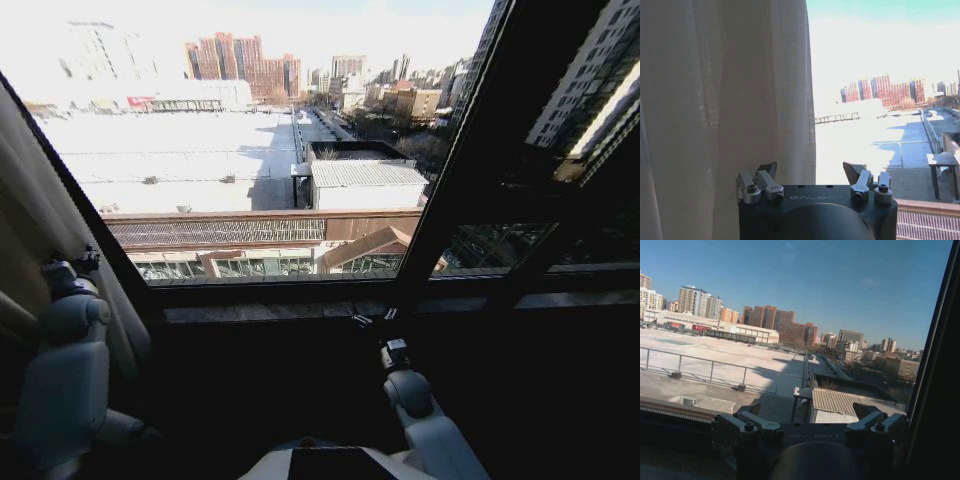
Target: Open the curtains by pulling them apart, changing their state from closed to fully open.
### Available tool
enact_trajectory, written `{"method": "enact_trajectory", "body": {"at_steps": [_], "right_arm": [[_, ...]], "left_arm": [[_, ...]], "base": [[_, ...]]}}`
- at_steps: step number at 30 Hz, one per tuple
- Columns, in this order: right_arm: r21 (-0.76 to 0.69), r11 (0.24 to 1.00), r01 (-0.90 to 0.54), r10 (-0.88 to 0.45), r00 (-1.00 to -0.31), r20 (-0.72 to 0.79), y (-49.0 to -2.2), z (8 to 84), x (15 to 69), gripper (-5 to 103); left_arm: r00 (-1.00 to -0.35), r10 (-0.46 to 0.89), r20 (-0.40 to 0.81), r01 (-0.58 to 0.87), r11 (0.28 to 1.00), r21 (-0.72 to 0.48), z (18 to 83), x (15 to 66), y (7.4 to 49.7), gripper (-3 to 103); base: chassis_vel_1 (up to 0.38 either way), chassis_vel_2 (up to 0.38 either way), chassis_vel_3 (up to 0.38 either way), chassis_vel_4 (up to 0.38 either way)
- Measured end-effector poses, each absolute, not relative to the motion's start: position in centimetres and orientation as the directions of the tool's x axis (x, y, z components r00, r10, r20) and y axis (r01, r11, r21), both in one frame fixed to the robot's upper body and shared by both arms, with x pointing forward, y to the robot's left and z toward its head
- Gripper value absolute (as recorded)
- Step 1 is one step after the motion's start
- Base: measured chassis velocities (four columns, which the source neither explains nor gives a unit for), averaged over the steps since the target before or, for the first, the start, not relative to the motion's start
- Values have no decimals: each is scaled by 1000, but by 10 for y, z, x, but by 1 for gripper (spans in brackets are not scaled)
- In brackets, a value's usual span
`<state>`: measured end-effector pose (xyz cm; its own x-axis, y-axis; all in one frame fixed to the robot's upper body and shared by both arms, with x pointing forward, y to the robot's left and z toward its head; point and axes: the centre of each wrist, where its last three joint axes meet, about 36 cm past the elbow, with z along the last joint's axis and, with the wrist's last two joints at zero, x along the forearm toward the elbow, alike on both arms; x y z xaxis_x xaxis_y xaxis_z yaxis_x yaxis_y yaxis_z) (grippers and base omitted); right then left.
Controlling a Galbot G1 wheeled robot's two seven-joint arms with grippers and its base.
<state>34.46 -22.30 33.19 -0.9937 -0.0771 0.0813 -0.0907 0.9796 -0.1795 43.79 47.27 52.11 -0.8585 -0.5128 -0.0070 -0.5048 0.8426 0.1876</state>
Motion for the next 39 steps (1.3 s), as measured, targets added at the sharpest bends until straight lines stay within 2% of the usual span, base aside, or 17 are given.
{"method": "enact_trajectory", "body": {"at_steps": [3, 5, 7, 14, 19, 31, 39], "right_arm": [[-177, 980, -90, -78, -994, 75, -223, 334, 344, 100], [-177, 980, -91, -79, -994, 73, -223, 334, 343, 100], [-176, 980, -91, -80, -994, 68, -223, 336, 342, 100], [-166, 982, -88, -81, -995, 50, -222, 345, 340, 100], [-165, 984, -61, -50, -996, 70, -238, 365, 342, 100], [-155, 988, -22, -9, -996, 89, -254, 378, 346, 100], [-158, 987, -11, 4, -995, 96, -257, 378, 349, 100]], "left_arm": [[-901, -434, -1, -426, 884, 195, 524, 418, 444, 90], [-912, -410, 3, -402, 895, 193, 523, 412, 436, 90], [-935, -354, 18, -344, 920, 186, 519, 397, 423, 98], [-970, -238, 42, -228, 959, 171, 507, 374, 404, 100], [-989, -149, 0, -148, 980, 136, 491, 365, 394, 100], [-992, -126, -11, -126, 986, 108, 468, 360, 397, 100], [-995, -102, -7, -102, 988, 117, 461, 364, 401, 100]], "base": [[0, 0, 0, 0], [0, 0, 0, 0], [0, 0, 0, 0], [0, 0, 0, 0], [0, 0, 0, 0], [-24, -23, 25, 25], [-175, -170, 158, 166]]}}
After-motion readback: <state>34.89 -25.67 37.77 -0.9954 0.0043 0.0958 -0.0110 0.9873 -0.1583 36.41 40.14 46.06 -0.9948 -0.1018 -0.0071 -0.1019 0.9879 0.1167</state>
